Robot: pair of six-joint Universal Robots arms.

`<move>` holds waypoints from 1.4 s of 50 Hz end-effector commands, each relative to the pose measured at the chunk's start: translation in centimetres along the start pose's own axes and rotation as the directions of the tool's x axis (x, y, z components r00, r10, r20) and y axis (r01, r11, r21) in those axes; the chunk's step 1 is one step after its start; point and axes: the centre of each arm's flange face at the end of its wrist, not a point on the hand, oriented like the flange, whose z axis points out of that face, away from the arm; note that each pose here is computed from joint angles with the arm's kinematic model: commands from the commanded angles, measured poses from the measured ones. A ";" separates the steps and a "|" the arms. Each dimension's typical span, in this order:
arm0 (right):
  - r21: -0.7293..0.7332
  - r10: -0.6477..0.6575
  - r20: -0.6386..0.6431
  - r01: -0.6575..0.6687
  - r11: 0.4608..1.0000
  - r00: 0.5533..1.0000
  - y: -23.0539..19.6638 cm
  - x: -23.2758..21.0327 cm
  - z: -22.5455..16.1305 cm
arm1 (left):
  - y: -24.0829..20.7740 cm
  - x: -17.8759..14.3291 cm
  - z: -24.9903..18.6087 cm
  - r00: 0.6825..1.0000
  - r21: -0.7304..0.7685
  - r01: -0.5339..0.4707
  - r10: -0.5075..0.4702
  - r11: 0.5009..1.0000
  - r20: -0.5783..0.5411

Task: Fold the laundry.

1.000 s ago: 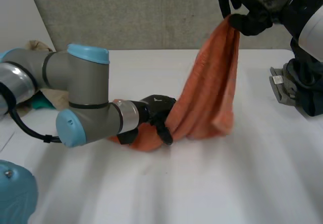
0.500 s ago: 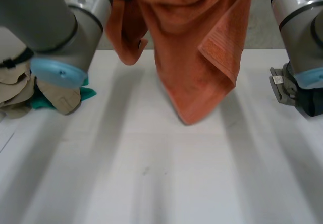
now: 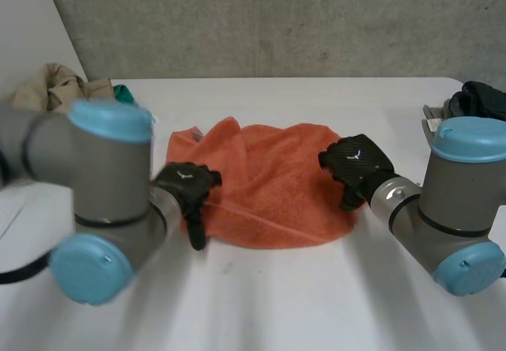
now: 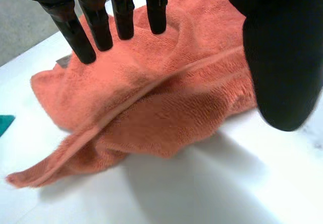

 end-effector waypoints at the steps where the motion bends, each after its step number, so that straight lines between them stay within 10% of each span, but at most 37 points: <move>1: 0.055 0.057 -0.104 -0.052 0.997 0.993 -2.2 3.2 -1.1 | -4.6 -5.2 -2.0 0.999 0.087 0.030 -0.033 0.996 0.029; 15: -0.084 0.173 -0.166 -0.189 0.978 0.971 0.1 6.9 -2.1 | -4.1 -9.1 3.0 0.969 0.048 -0.249 0.248 0.967 0.021; 24: -0.118 0.199 -0.144 -0.217 0.969 0.969 3.3 7.3 0.9 | -1.5 -9.4 3.2 0.982 -0.057 -0.183 0.185 0.982 0.036; 35: -0.104 0.528 -0.167 -0.548 0.830 0.832 4.3 8.6 1.8 | 1.5 -10.6 3.9 0.981 -0.039 -0.182 0.185 0.982 0.066; 57: -0.139 0.757 -0.178 -0.778 0.613 0.628 6.3 6.4 4.2 | 4.7 -9.9 8.1 0.964 -0.032 -0.260 0.261 0.965 0.043; 64: -0.083 0.757 -0.215 -0.784 0.615 0.617 6.3 7.1 5.0 | 4.4 -9.6 8.9 0.961 -0.002 -0.273 0.273 0.962 0.052; 70: -0.016 0.651 -0.263 -0.678 0.735 0.712 4.4 9.4 4.1 | 1.1 -12.0 6.4 0.946 0.034 -0.269 0.257 0.963 0.199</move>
